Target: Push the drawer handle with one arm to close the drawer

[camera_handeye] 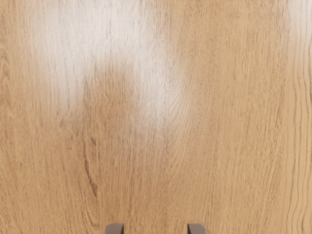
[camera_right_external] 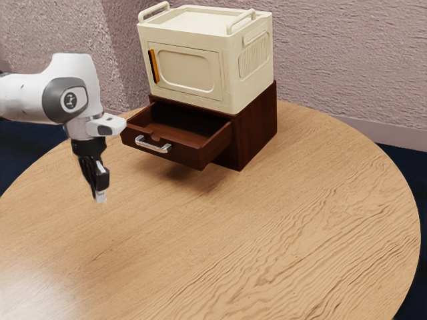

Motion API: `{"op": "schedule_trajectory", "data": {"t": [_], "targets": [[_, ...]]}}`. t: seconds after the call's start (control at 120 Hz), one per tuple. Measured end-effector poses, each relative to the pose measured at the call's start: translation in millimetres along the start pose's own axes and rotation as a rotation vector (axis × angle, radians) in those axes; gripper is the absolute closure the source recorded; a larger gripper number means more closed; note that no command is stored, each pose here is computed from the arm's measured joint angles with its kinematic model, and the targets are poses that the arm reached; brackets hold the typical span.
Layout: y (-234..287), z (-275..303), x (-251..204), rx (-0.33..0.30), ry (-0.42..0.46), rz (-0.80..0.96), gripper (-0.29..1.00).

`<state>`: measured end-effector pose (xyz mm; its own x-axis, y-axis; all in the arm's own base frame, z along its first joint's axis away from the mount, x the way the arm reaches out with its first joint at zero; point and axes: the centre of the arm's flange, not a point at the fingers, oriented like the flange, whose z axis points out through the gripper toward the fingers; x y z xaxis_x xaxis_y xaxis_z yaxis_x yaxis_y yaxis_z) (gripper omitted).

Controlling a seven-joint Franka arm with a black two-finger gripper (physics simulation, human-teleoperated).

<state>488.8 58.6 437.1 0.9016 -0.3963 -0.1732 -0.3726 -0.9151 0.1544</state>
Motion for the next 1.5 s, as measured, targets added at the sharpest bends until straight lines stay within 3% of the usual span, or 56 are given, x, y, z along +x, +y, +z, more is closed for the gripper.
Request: {"op": "schedule_trajectory", "data": {"t": [0.15,0.367,0.433,0.692,0.975,1.5], "targets": [[-14,-9,33,0.019,0.052,-0.018,0.70],[-26,-9,57,0.026,0.076,-0.149,0.76],[-45,-3,75,0.017,0.077,-0.196,0.77],[-94,-12,109,0.110,0.091,-0.294,0.78],[-112,-9,153,0.121,0.126,-0.325,0.78],[-119,-9,183,0.123,0.161,-0.339,0.79]]}}
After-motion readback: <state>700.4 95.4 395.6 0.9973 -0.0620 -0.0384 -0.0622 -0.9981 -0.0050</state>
